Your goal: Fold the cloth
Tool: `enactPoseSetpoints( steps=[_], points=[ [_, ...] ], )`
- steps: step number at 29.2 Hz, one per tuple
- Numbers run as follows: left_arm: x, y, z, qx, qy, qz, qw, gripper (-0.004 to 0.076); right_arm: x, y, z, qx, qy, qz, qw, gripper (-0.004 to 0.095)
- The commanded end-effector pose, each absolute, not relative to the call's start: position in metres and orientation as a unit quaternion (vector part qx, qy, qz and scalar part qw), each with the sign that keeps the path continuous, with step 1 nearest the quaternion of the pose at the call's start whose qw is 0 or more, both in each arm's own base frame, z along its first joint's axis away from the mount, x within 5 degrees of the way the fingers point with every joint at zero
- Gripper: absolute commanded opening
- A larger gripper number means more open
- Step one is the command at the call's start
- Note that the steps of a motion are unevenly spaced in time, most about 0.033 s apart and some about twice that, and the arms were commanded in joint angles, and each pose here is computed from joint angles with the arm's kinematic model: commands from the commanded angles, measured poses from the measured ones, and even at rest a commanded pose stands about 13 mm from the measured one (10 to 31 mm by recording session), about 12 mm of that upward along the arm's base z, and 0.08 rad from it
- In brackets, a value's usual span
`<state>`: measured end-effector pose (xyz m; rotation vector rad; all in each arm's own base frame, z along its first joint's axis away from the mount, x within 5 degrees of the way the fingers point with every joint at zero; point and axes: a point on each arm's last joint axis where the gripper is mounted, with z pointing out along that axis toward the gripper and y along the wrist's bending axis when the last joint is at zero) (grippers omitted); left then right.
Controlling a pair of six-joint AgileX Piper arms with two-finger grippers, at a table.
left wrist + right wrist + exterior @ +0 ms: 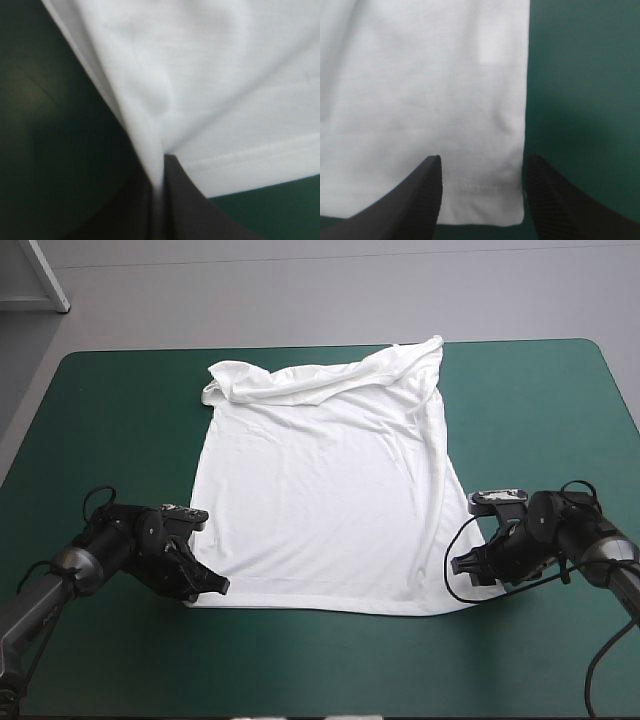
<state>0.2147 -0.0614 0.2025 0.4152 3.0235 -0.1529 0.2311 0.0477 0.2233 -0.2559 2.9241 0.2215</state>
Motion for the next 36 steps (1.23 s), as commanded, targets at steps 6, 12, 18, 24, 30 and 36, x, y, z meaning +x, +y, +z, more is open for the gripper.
enactPoseSetpoints(
  steps=[6, 12, 18, 24, 30, 36],
  points=[
    [0.217, -0.062, 0.202, 0.140, 0.987, -0.047, 0.057, 0.0020, 0.234, 0.049, 0.208, -0.076, 0.989, 0.086, 0.097, 0.0466],
    [0.218, -0.062, 0.202, 0.138, 0.987, -0.049, 0.066, 0.0020, 0.232, 0.053, 0.205, -0.090, 0.985, 0.111, 0.099, 0.0152],
    [0.221, -0.063, 0.211, 0.136, 0.984, -0.053, 0.105, 0.0020, 0.240, 0.063, 0.227, -0.098, 0.967, 0.167, 0.166, -0.0014],
    [0.237, -0.065, 0.270, 0.146, 0.963, -0.052, 0.219, 0.0020, 0.255, 0.066, 0.306, -0.118, 0.932, 0.176, 0.296, -0.0013],
    [0.253, -0.067, 0.372, 0.157, 0.911, -0.048, 0.378, 0.0020, 0.263, 0.068, 0.415, -0.130, 0.868, 0.179, 0.445, -0.0013],
    [0.246, -0.065, 0.486, 0.172, 0.813, -0.040, 0.554, 0.0020, 0.248, 0.059, 0.516, -0.134, 0.789, 0.142, 0.583, -0.0013]
  ],
)
